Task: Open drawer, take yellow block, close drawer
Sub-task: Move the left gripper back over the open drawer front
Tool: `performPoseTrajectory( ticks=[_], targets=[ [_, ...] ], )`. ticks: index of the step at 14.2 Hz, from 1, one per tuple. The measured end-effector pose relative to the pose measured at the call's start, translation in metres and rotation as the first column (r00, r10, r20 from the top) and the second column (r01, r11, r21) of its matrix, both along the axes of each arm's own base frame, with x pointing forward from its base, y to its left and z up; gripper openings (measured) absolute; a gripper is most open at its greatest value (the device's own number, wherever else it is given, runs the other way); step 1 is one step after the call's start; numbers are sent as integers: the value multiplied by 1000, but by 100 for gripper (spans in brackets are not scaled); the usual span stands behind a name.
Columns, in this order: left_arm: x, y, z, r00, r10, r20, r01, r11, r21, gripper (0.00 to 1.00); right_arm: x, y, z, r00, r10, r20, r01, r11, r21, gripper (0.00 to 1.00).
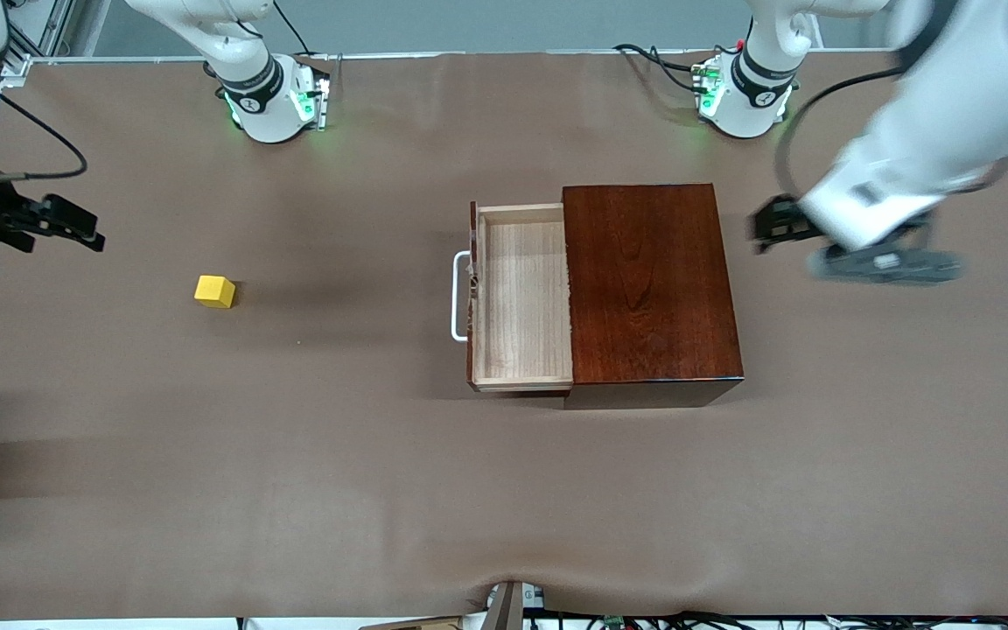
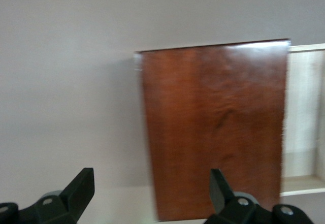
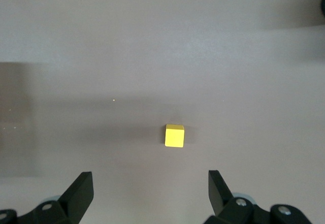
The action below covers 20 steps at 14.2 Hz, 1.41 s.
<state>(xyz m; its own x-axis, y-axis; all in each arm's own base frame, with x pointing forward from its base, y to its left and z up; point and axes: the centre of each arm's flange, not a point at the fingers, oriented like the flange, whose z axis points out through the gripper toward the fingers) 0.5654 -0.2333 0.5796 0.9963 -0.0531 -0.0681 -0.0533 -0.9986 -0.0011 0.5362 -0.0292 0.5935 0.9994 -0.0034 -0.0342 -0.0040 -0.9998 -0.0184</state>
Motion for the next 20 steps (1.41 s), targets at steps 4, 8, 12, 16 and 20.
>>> performPoseTrajectory(
  ticks=[4, 8, 12, 16, 20],
  targets=[
    [-21, -116, -44, 986, 169, 18, -169, 986, -5, 100, -1, 2, 12, 1000, 0, 3, 0, 1000, -4, 100],
    [-55, -208, -90, 929, 368, 25, -368, 930, -21, 100, -1, 2, 12, 1000, -1, 4, 1, 1000, -5, 100],
    [-86, -277, -126, 791, 612, 21, -609, 790, -69, 100, -1, 2, 13, 1000, -3, 6, 3, 1000, -5, 100],
    [-88, -317, -142, 546, 837, -32, -833, 538, -132, 100, 1, 2, 14, 998, -53, 21, 54, 999, -6, 100],
    [-95, -352, -156, 230, 963, -142, -964, 207, -165, 100, 1, 2, 14, 998, -63, 22, 63, 998, -7, 100]
  ],
)
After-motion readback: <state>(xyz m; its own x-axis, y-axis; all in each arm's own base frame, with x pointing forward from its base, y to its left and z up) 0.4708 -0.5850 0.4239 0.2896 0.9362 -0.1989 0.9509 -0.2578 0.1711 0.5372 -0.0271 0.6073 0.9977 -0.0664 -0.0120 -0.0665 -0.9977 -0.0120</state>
